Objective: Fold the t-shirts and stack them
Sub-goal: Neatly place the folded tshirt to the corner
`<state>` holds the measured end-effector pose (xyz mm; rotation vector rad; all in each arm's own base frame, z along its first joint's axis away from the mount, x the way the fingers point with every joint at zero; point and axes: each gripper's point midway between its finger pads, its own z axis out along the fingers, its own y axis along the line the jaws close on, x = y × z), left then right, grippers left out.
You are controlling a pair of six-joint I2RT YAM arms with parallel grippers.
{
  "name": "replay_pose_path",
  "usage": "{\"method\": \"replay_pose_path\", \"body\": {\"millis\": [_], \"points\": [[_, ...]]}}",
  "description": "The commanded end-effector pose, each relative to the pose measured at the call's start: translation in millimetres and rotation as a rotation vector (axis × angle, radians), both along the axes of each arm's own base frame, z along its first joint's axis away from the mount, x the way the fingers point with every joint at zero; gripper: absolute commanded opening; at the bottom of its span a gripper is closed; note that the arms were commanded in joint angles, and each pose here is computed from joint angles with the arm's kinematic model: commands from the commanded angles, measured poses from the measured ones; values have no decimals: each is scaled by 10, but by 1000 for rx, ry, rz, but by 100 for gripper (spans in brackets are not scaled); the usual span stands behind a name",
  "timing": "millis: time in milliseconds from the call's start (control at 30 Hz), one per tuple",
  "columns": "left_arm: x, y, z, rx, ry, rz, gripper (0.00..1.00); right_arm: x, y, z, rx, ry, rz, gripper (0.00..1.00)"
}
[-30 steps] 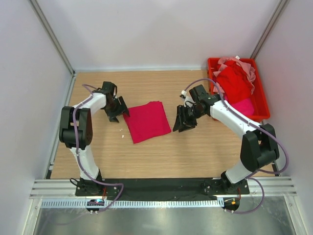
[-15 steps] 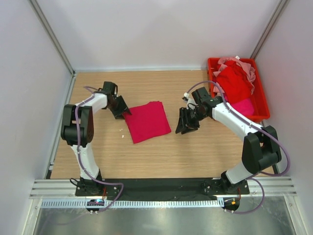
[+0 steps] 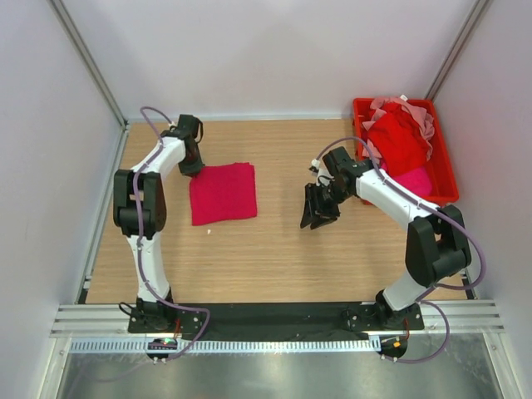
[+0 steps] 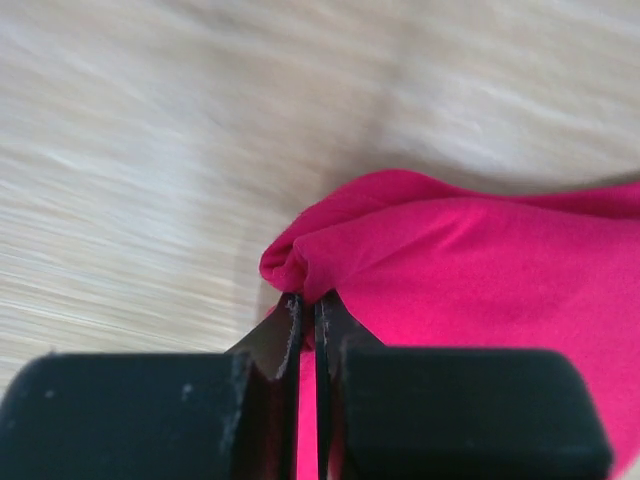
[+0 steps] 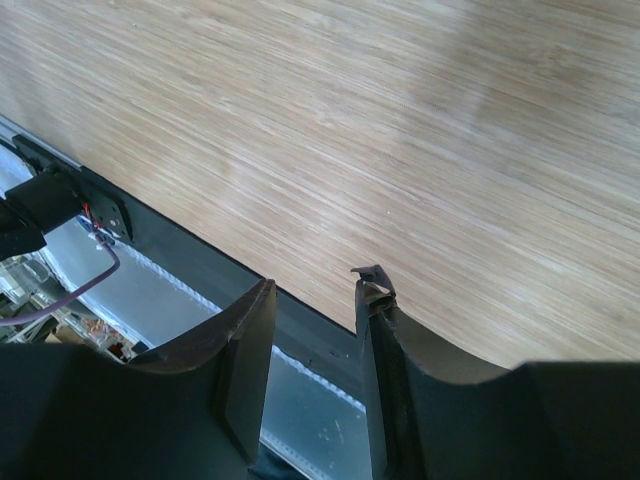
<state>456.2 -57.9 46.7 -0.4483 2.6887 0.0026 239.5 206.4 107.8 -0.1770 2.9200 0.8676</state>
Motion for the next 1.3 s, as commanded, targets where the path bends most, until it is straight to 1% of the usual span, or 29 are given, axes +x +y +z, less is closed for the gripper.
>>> {"method": "replay_pose_path", "body": {"millis": [0, 33, 67, 100, 200, 233, 267, 333, 367, 400, 433, 467, 500, 533, 567, 600, 633, 700, 733, 767, 833, 867, 933, 967, 1067, 1233, 1267], "points": [[253, 583, 319, 344, -72, -83, 0, 158, -21, 176, -31, -48, -8, 44], [420, 616, 394, 380, -137, -102, 0, 153, -25, 175, -36, -37, -11, 44], [461, 796, 478, 505, -134, -134, 0, 161, -21, 186, -33, -35, -14, 45], [529, 891, 481, 547, -141, -137, 0, 155, -22, 180, -35, -27, -17, 44], [771, 1089, 634, 635, -183, -194, 0, 100, -33, 140, -40, -6, -17, 44], [829, 1203, 613, 658, -180, -192, 0, 85, -45, 115, -43, 1, -18, 44], [961, 1268, 729, 691, -221, -190, 0, 67, -55, 85, -51, 7, -16, 44], [1074, 1426, 796, 724, -239, -175, 0, 12, -92, -1, -69, 35, -14, 44], [1165, 1472, 774, 742, -253, -173, 0, -7, -113, -30, -80, 42, -8, 44], [1282, 1505, 894, 774, -284, -188, 0, -24, -134, -65, -94, 48, -2, 44], [1354, 1522, 920, 791, -296, -209, 0, -44, -167, -92, -111, 57, -1, 44], [1428, 1531, 820, 803, -286, -235, 0, -51, -179, -105, -117, 59, 2, 44], [1564, 1550, 973, 844, -322, -251, 0, -60, -190, -123, -126, 63, 7, 44], [1635, 1573, 1014, 862, -330, -250, 0, -61, -198, -149, -133, 74, 5, 44], [1694, 1610, 834, 868, -302, -259, 0, -62, -198, -164, -137, 79, 9, 44], [1729, 1642, 830, 876, -293, -265, 0, -42, -198, -160, -139, 77, 12, 44], [1830, 1663, 975, 886, -330, -246, 0, -17, -194, -165, -141, 73, 14, 44], [1901, 1694, 932, 890, -338, -250, 0, 29, -178, -205, -149, 82, 21, 44], [1960, 1703, 977, 908, -369, -243, 0, 47, -179, -228, -151, 88, 21, 43], [1960, 1889, 1011, 915, -377, -207, 0, 58, -179, -266, -153, 104, 19, 44], [2002, 1992, 1013, 895, -409, -157, 0, 81, -172, -286, -149, 114, 17, 43], [2044, 2002, 1051, 885, -438, -146, 0, 105, -176, -318, -146, 126, 9, 43], [2088, 2039, 978, 885, -454, -125, 0, 143, -185, -347, -143, 138, -3, 42], [2108, 2081, 1038, 907, -472, -86, 0, 187, -191, -374, -141, 146, -9, 41], [2114, 2189, 1004, 921, -487, -8, 0, 268, -192, -379, -132, 152, -23, 41], [2167, 2260, 975, 919, -522, 25, 0, 318, -226, -412, -127, 171, -40, 40], [2168, 2274, 908, 919, -512, 26, 0, 339, -226, -406, -124, 170, -44, 40]]}}
